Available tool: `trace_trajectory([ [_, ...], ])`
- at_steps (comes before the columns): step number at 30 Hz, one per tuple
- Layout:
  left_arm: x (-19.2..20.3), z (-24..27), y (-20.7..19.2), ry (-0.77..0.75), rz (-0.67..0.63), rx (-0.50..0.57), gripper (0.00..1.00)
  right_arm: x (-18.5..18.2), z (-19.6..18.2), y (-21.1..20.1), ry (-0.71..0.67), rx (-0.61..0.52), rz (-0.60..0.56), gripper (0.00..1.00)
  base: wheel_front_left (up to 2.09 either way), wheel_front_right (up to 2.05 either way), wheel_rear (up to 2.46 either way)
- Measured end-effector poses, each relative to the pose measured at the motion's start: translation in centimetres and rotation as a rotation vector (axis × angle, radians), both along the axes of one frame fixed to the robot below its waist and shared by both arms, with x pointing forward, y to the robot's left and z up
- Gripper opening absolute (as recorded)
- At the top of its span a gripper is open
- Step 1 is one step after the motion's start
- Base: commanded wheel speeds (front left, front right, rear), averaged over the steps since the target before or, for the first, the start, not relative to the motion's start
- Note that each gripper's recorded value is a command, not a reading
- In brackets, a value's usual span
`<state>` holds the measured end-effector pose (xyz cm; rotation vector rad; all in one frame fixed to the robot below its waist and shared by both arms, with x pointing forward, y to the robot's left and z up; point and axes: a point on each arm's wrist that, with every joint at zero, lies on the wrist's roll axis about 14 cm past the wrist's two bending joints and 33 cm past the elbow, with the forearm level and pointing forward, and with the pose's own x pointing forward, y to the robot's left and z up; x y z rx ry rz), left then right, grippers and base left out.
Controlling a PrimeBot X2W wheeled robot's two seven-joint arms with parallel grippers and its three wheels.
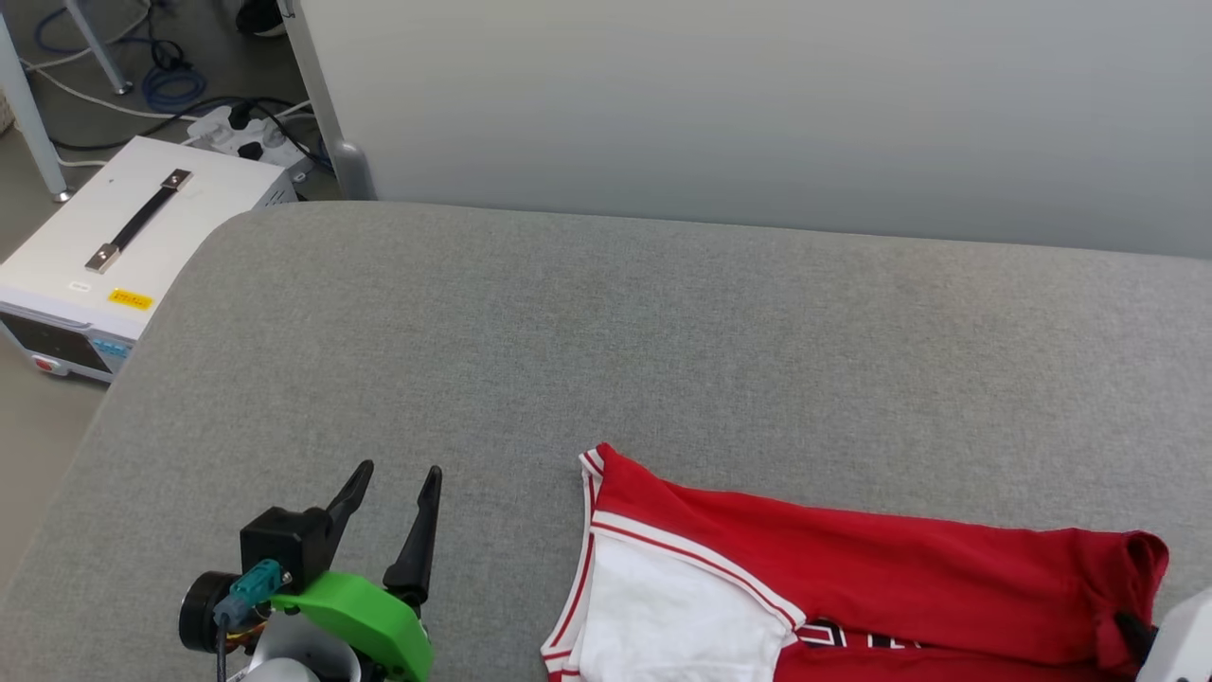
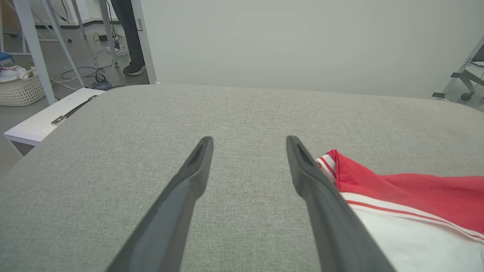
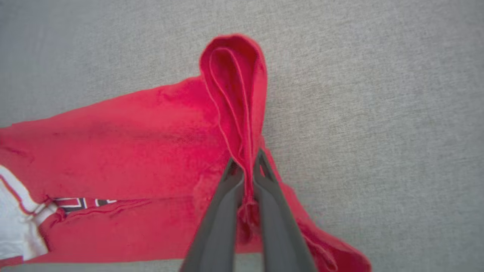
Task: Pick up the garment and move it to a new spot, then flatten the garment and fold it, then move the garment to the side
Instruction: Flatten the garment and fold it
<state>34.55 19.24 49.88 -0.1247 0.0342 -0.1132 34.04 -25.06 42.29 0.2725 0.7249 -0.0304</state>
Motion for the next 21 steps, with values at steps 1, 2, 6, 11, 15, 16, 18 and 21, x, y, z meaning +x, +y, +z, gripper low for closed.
trace_trajectory([
  [1,-0.1,0.1,0.0,-0.003,0.0,0.0,1.0,-0.2,0.2,0.7,-0.003,0.021,0.016,0.0,0.0,0.0,0.0],
  [2,-0.3,0.2,0.0,-0.008,0.0,-0.002,1.0,-0.5,0.5,1.5,-0.01,0.046,0.03,0.0,0.0,0.0,0.0],
  [6,-0.9,0.6,-0.1,-0.021,0.0,-0.004,1.0,-1.8,1.5,3.8,-0.018,0.094,0.091,0.0,0.0,0.0,0.0],
  [11,-1.6,1.1,0.0,-0.041,0.007,-0.008,1.0,-2.7,2.6,7.9,-0.031,0.161,0.182,0.0,0.0,0.0,0.0],
  [15,-2.0,1.5,0.3,-0.053,0.024,-0.014,1.0,-3.0,3.6,11.6,-0.048,0.251,0.26,0.0,0.0,0.0,0.0],
  [16,-2.1,1.6,0.5,-0.055,0.028,-0.013,1.0,-3.1,3.9,12.6,-0.052,0.272,0.281,0.0,0.0,0.0,0.0],
  [18,-2.4,1.5,0.8,-0.055,0.037,-0.013,1.0,-3.2,4.2,13.9,-0.056,0.306,0.312,0.0,0.0,0.0,0.0],
  [21,-2.9,1.4,1.2,-0.052,0.052,-0.014,1.0,-3.5,4.9,16.6,-0.056,0.405,0.377,0.0,0.0,0.0,0.0],
])
